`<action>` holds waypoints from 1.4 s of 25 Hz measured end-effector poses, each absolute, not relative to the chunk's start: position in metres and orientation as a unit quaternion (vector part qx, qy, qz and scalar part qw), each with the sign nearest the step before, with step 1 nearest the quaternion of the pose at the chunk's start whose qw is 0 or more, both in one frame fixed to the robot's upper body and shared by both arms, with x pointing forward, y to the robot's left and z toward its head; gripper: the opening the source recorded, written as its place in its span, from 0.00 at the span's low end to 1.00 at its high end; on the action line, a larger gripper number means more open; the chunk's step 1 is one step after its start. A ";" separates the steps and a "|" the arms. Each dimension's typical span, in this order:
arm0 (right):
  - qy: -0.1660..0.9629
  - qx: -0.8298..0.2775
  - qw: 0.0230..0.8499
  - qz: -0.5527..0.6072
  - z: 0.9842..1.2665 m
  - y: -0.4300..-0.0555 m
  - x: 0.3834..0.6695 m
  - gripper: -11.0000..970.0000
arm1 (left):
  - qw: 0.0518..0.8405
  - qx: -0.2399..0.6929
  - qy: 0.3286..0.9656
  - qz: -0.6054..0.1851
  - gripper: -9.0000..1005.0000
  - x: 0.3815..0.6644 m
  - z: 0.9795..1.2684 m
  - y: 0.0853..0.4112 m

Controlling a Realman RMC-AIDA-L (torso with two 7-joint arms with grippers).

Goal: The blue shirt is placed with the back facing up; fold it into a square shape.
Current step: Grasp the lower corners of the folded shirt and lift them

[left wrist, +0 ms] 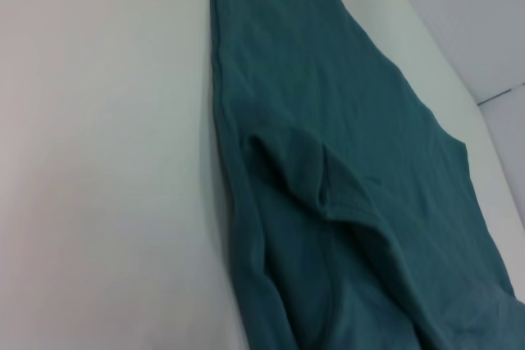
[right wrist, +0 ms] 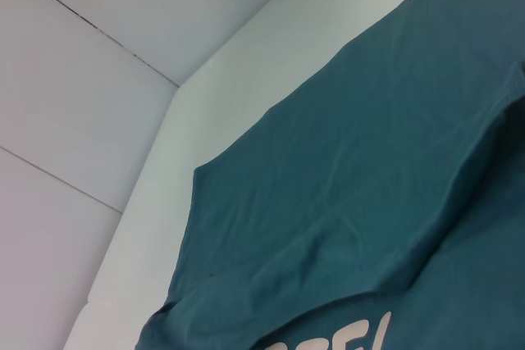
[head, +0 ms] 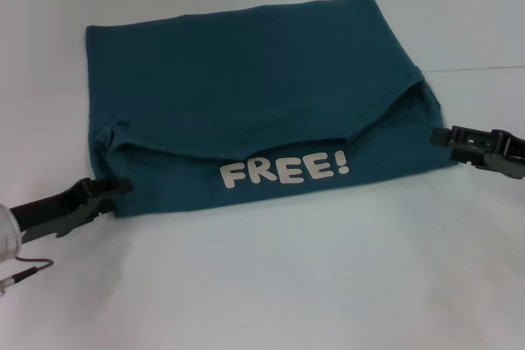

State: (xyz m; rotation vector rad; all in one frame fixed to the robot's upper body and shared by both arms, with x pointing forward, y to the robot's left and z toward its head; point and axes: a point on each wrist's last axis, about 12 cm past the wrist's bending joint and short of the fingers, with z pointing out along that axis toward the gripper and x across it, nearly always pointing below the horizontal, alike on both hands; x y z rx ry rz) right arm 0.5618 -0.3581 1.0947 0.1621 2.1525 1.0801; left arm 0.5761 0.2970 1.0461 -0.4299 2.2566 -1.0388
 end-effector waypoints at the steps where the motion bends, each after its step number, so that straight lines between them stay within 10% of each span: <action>1: 0.833 0.063 0.356 0.418 1.094 -0.358 0.561 0.85 | 0.305 -0.160 0.854 -0.391 0.49 0.577 1.046 0.295; 23: 0.830 0.071 0.362 0.417 1.093 -0.364 0.558 0.85 | 0.301 -0.138 0.865 -0.376 0.43 0.585 1.044 0.278; 35: 0.871 0.048 0.321 0.370 1.116 -0.377 0.581 0.85 | 0.294 -0.122 0.862 -0.395 0.02 0.587 1.055 0.282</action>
